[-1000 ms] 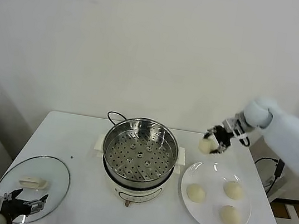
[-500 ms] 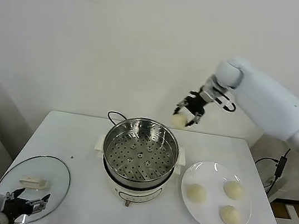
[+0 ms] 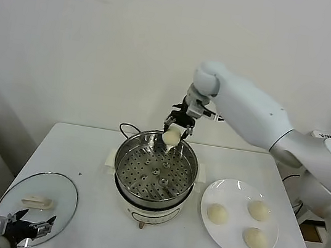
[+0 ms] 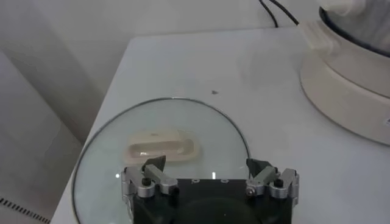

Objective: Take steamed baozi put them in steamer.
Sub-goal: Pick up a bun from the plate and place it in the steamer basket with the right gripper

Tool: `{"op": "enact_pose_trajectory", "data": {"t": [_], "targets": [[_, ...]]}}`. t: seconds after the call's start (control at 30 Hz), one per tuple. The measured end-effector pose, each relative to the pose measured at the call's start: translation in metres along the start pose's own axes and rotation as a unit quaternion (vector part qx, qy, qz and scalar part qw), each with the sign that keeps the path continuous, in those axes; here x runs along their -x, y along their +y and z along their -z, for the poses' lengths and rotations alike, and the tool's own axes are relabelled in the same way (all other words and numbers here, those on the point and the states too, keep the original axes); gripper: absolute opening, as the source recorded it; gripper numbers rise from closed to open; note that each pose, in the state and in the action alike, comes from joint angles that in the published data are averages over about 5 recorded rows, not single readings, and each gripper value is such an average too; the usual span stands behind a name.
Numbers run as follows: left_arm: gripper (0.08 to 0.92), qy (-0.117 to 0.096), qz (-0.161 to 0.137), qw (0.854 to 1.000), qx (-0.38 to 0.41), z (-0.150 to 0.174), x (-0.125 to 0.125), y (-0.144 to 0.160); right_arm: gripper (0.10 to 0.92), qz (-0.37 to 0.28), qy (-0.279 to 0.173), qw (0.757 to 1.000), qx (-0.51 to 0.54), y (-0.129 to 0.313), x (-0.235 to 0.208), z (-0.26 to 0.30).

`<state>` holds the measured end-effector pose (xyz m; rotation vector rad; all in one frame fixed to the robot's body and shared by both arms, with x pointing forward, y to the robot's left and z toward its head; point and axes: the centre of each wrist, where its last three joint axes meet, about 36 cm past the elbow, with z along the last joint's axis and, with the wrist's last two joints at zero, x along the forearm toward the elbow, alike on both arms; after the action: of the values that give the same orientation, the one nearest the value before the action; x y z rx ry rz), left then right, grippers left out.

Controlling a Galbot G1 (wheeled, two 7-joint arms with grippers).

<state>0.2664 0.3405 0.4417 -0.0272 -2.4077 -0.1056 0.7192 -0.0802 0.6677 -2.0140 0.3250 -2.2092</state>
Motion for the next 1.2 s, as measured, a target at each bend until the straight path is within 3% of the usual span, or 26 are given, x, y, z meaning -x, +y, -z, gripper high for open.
{"op": "enact_pose_trajectory", "data": {"t": [0.7,1.0,1.2], "targets": [[0.823,-0.002,0.000,1.000,-0.001,0.000,-0.004,-0.003,0.602,0.028,0.021,0.999,-0.041,-0.017,0.065,0.030],[0.823,-0.001,-0.002,1.000,-0.001,-0.001,-0.005,-0.004,0.800,0.026,0.027,0.998,-0.045,-0.013,0.068,0.033],[0.823,-0.002,-0.003,1.000,0.000,0.000,-0.005,-0.006,0.822,0.013,0.027,0.999,-0.040,-0.005,0.047,0.027]]}}
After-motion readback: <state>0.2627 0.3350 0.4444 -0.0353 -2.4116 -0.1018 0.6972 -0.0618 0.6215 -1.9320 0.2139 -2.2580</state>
